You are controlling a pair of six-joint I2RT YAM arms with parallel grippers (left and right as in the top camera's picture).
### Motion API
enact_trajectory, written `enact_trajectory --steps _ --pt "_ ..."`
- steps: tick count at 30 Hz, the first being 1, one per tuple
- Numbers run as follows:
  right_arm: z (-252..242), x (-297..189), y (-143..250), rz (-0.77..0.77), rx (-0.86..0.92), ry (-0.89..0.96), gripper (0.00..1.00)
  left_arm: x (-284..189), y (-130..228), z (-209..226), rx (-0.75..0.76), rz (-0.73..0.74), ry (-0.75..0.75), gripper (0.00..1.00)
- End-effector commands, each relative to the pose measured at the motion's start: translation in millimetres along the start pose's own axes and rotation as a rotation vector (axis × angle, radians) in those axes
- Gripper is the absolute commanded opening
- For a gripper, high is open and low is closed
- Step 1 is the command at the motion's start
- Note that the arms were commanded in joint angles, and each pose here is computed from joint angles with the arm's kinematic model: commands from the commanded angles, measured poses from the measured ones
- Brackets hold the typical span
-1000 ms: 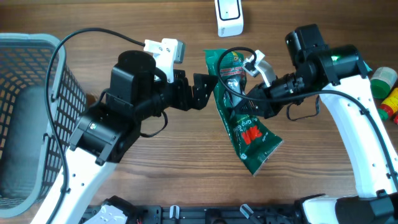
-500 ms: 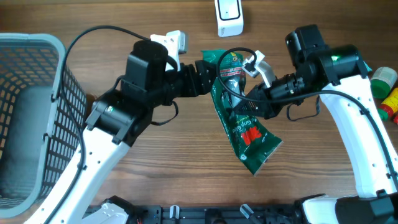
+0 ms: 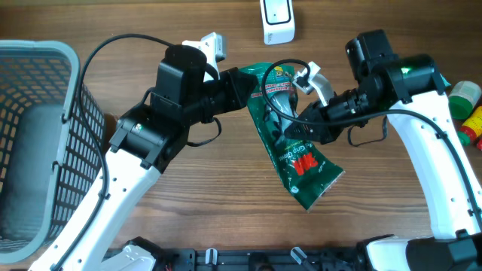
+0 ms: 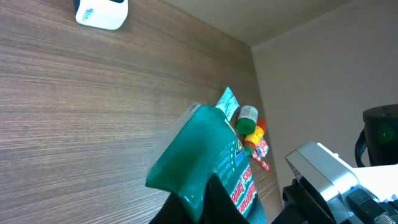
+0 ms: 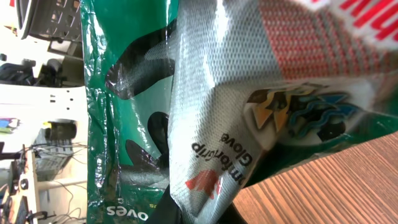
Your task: Scan the item barcode
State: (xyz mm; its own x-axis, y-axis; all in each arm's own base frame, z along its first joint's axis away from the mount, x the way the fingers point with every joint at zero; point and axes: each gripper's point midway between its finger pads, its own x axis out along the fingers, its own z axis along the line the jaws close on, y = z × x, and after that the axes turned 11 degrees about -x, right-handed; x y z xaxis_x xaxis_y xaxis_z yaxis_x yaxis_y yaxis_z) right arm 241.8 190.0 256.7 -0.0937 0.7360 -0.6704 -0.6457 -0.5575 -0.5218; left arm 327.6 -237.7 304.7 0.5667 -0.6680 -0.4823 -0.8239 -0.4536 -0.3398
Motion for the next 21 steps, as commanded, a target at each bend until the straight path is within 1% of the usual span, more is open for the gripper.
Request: enact_trajectory --steps 1,2,3,5,7,8,10,12,14,16,18,21 --pt "-1.6 2.4 0.2 0.008 -0.002 -0.004 0.23 1.9 -2.1 1.8 -0.028 -0.005 -0.004 0.04" --pt "-1.9 2.4 -0.3 0.006 0.004 -0.003 0.41 1.9 -2.2 1.9 -0.032 -0.006 -0.004 0.04" --pt "-2.0 2.4 -0.4 0.005 0.003 -0.003 0.54 1.9 -2.9 2.3 -0.044 -0.01 -0.006 0.04" --pt "-3.0 2.4 -1.6 0.001 -0.002 0.001 0.82 1.4 -9.6 8.2 -0.052 -0.05 -0.038 0.04" --pt "-7.6 2.4 -1.9 0.005 -0.011 0.024 0.97 -0.4 -18.5 22.7 -0.088 -0.113 -0.108 0.04" --pt "-10.3 2.3 -1.7 0.009 -0.008 0.038 0.99 -1.8 -22.5 29.5 -0.111 -0.142 -0.14 0.04" --pt "-27.2 0.8 -2.0 0.022 0.044 0.127 0.99 -6.1 -30.4 44.4 -0.157 -0.196 -0.203 0.04" --pt "-34.1 -0.2 -3.8 0.019 0.056 0.162 1.0 -13.1 -39.0 62.9 -0.244 -0.252 -0.268 0.04" --pt "-33.5 -0.1 -6.4 0.007 0.054 0.156 1.0 -24.3 -49.8 86.6 -0.354 -0.329 -0.346 0.04" --pt "-20.6 2.5 -15.0 -0.031 -0.001 0.088 1.0 -36.4 -60.4 107.3 -0.475 -0.399 -0.397 0.04" --pt "2.1 7.3 -24.8 -0.076 -0.101 -0.02 0.99 -43.0 -69.5 115.8 -0.567 -0.442 -0.395 0.04" --pt "30.2 17.8 -38.6 -0.121 -0.175 -0.131 0.98 -48.1 -76.3 121.6 -0.665 -0.485 -0.383 0.04"
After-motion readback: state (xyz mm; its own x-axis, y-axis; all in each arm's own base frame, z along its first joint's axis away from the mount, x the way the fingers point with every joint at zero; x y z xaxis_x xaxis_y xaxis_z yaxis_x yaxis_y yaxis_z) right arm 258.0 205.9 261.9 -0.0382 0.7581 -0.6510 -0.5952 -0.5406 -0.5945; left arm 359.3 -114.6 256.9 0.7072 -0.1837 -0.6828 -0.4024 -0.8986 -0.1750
